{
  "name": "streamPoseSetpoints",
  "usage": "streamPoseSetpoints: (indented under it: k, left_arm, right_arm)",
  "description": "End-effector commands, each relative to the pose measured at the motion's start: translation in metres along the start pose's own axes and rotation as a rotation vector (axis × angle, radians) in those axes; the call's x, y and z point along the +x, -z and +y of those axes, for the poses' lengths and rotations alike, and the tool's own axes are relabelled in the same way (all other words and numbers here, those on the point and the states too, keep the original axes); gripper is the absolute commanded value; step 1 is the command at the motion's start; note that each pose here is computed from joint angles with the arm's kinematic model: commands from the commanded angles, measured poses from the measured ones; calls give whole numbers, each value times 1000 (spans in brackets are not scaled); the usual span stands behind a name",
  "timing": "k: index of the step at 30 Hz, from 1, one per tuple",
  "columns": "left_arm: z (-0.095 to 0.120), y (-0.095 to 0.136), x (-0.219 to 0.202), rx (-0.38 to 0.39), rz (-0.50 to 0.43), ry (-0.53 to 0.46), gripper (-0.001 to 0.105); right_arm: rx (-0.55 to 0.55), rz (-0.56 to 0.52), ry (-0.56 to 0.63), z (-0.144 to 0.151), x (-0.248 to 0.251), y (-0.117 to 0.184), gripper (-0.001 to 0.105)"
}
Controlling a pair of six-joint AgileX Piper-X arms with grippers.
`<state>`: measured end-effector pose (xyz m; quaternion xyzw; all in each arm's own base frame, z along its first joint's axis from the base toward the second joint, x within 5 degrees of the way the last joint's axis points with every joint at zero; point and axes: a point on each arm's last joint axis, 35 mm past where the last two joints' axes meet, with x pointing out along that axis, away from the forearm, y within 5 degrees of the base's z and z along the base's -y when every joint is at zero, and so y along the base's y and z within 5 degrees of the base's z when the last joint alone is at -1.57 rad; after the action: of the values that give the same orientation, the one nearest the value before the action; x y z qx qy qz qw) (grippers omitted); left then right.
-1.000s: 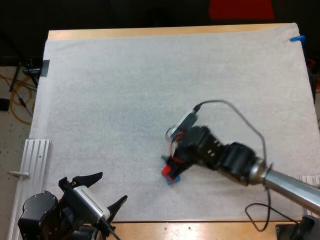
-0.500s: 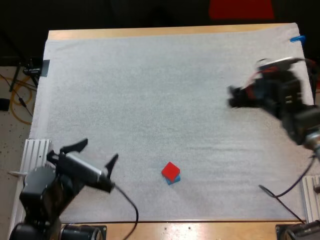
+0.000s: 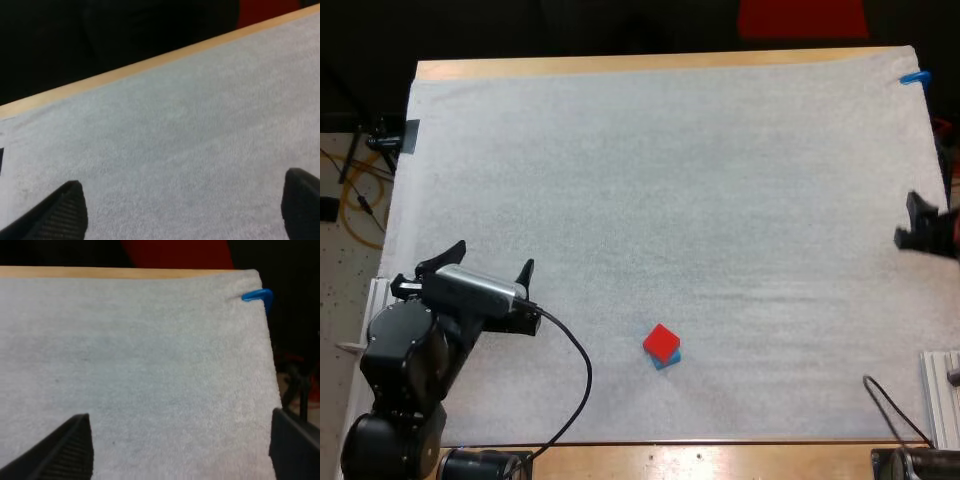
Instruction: Stack red cube on blue cube
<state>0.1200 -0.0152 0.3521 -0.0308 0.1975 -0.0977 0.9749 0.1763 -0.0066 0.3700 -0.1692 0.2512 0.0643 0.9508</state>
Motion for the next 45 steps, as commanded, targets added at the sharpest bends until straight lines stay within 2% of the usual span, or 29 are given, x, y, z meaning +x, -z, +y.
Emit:
streamPoseSetpoints:
  k: [1,5,7,8,10,15,20,24,28,33,40,45]
  left_arm:
    - [-1,-6,-10,-31,-32,-10,76]
    - [-6,-9,-36,-22,-98,39,76]
    - [-9,-5,-61,-5,-172,44,76]
    - [-9,-3,-66,0,-177,44,76]
    - [-11,9,-90,28,-221,45,76]
    - [-14,37,-125,76,-261,41,76]
    - [-13,47,-123,64,-172,36,76]
    - [-13,55,-125,43,-88,28,76]
    - [-11,55,-116,23,-110,9,76]
    - [-8,59,-96,21,-138,5,76]
    - [-3,83,-65,6,-41,13,76]
    - [-1,93,-53,-10,-1,10,76]
  right_arm:
    - [-19,-20,-5,4,-15,6,70]
    - [7,-60,8,13,-45,21,70]
    - [4,-88,1,21,-63,34,70]
    - [6,-91,1,23,-65,37,70]
    - [27,-118,11,30,-83,50,70]
    - [35,-187,-10,45,-107,78,70]
    - [19,-281,-16,56,-123,99,70]
    - [21,-269,-29,58,-119,104,70]
    - [-19,-282,-61,60,-112,106,70]
    - [18,-245,-80,62,-98,114,70]
    - [74,-184,-108,65,-82,126,70]
    - [104,-181,-112,65,-82,126,70]
